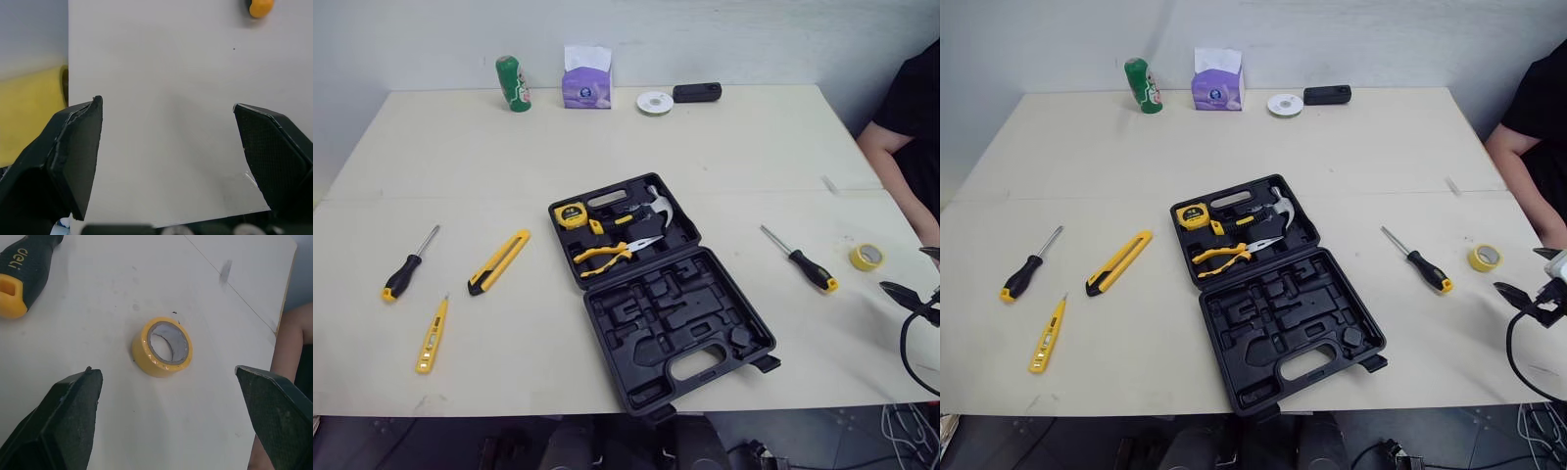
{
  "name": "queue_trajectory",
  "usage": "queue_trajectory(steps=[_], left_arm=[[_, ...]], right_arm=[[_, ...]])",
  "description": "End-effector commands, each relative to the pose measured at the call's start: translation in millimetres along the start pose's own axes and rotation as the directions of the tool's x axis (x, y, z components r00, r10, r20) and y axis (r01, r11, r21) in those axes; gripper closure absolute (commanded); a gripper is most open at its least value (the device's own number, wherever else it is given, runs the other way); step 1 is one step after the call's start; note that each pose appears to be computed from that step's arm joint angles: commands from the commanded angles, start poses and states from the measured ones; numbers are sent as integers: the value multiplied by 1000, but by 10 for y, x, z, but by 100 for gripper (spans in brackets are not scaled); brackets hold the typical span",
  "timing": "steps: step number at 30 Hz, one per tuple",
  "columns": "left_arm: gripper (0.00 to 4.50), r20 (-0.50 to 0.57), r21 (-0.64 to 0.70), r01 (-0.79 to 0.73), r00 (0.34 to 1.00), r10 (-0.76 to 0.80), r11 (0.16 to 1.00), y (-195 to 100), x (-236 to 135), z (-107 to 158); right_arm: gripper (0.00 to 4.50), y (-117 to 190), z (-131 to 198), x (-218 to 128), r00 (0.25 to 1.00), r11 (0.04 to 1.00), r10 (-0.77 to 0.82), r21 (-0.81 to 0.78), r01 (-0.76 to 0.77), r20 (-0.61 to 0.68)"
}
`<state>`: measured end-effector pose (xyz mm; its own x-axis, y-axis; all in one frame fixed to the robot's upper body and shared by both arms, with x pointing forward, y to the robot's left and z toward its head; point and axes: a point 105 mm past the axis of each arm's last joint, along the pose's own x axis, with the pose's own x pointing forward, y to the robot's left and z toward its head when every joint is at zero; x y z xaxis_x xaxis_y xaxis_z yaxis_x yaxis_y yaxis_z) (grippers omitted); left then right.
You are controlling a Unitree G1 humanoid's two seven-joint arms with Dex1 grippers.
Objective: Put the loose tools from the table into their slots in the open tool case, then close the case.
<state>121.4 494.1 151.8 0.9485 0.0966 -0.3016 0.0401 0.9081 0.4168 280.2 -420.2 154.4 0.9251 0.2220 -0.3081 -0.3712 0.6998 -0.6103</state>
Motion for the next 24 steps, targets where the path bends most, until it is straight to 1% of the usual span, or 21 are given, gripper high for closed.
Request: queue_trajectory(steps=[1, 11, 14, 17, 21, 24], left_arm=[[1, 17, 3, -20, 1000, 20, 1000, 21, -54, 35], [1, 23, 5, -11, 1000, 11, 1000, -19, -21, 76], [1, 37, 39, 6, 999, -7, 999, -41, 25, 170], [1, 60, 65, 49, 997, -53, 997, -97, 66, 304], [1, 90, 90, 175, 979, -183, 980, -352, 150, 503], [1, 130, 127, 305, 938, -320, 944, -737, 329, 724]], right_arm=[[0, -26, 16, -15, 1000, 1000, -17, -18, 17, 9], [0, 4, -12, 3, 1000, 1000, -7, -24, 7, -2], [0, 6, 33, 42, 1000, 1000, -6, -27, 6, 18], [0, 58, 166, 131, 996, 999, 40, -29, -38, 79], [0, 170, 392, 247, 976, 992, 125, -34, -121, 178], [0, 330, 646, 385, 938, 972, 233, -54, -227, 258]])
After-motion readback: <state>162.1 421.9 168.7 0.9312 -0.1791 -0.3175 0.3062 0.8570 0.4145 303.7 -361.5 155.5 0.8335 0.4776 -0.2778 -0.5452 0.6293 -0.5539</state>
